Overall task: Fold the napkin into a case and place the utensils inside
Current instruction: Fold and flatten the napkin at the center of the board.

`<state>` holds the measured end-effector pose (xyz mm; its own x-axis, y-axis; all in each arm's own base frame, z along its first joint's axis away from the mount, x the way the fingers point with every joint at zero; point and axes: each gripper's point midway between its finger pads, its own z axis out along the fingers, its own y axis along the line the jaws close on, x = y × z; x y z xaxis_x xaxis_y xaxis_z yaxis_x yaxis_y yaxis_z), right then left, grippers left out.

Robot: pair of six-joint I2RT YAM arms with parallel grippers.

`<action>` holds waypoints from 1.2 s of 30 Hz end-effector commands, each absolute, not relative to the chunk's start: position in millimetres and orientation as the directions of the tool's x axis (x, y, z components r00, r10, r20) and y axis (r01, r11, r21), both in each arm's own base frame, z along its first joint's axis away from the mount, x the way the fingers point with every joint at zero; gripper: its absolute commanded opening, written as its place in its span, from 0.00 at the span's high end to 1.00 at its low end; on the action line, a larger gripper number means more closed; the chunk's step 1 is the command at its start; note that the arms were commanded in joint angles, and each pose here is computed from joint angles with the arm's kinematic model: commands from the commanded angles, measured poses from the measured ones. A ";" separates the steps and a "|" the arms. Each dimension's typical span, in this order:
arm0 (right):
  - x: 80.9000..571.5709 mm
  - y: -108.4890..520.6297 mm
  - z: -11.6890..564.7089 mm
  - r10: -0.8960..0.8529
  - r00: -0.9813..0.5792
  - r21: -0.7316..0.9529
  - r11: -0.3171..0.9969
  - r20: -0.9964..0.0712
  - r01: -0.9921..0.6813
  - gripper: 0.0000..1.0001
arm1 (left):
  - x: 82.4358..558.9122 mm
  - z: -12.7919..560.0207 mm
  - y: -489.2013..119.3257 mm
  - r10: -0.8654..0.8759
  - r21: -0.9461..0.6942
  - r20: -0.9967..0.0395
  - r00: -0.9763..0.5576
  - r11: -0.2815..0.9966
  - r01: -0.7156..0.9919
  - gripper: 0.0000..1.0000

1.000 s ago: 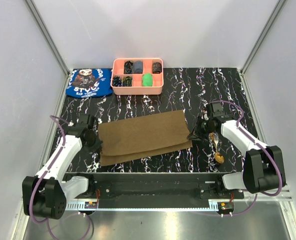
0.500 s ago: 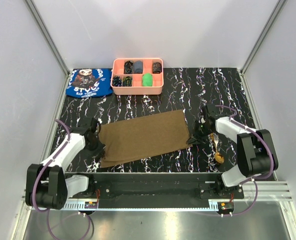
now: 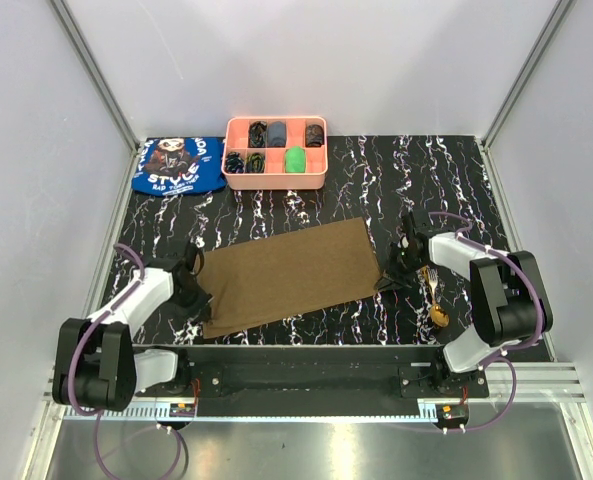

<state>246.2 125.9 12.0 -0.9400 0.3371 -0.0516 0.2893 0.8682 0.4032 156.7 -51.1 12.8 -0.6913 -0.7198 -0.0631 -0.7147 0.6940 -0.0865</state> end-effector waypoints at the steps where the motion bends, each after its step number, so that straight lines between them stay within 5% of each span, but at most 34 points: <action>1: 260.1 121.6 15.3 0.324 -0.940 0.391 0.883 -0.108 0.259 0.95 | 153.8 14.0 -42.5 -0.756 -0.073 -0.095 -0.647 0.654 -0.753 1.00; 5: 259.9 120.4 24.8 0.309 -0.943 0.388 0.890 -0.125 0.240 0.82 | 151.0 23.9 -35.8 -0.763 -0.053 -0.111 -0.636 0.644 -0.763 0.88; 7: 258.8 115.2 31.7 0.298 -0.944 0.365 0.902 -0.143 0.229 0.76 | 148.4 34.3 -31.1 -0.781 -0.053 -0.125 -0.612 0.621 -0.782 0.61; 11: 266.0 106.4 52.0 0.290 -0.931 0.340 0.918 -0.223 0.205 0.57 | 158.2 65.1 -26.5 -0.797 -0.122 -0.185 -0.575 0.599 -0.791 0.28; 15: 283.8 112.5 75.8 0.278 -0.920 0.370 0.914 -0.278 0.164 0.46 | 167.5 90.6 -22.5 -0.780 -0.180 -0.256 -0.570 0.618 -0.765 0.26; 20: 308.0 137.3 80.5 0.225 -0.927 0.405 0.910 -0.298 0.091 0.36 | 223.2 118.1 -63.8 -0.674 -0.459 -0.290 -0.679 0.721 -0.519 0.35; 23: 324.0 157.8 76.7 0.221 -0.931 0.444 0.893 -0.292 0.073 0.38 | 254.7 124.8 -84.7 -0.621 -0.554 -0.295 -0.727 0.731 -0.399 0.39; 31: 349.3 156.6 46.2 0.288 -0.890 0.391 0.910 -0.353 0.139 0.51 | 313.8 80.1 -84.9 -0.571 -0.470 -0.309 -0.761 0.787 -0.399 0.40; 36: 333.4 137.0 18.7 0.376 -0.870 0.321 0.907 -0.319 0.274 0.53 | 326.4 39.6 -110.4 -0.524 -0.413 -0.232 -0.820 0.816 -0.404 0.40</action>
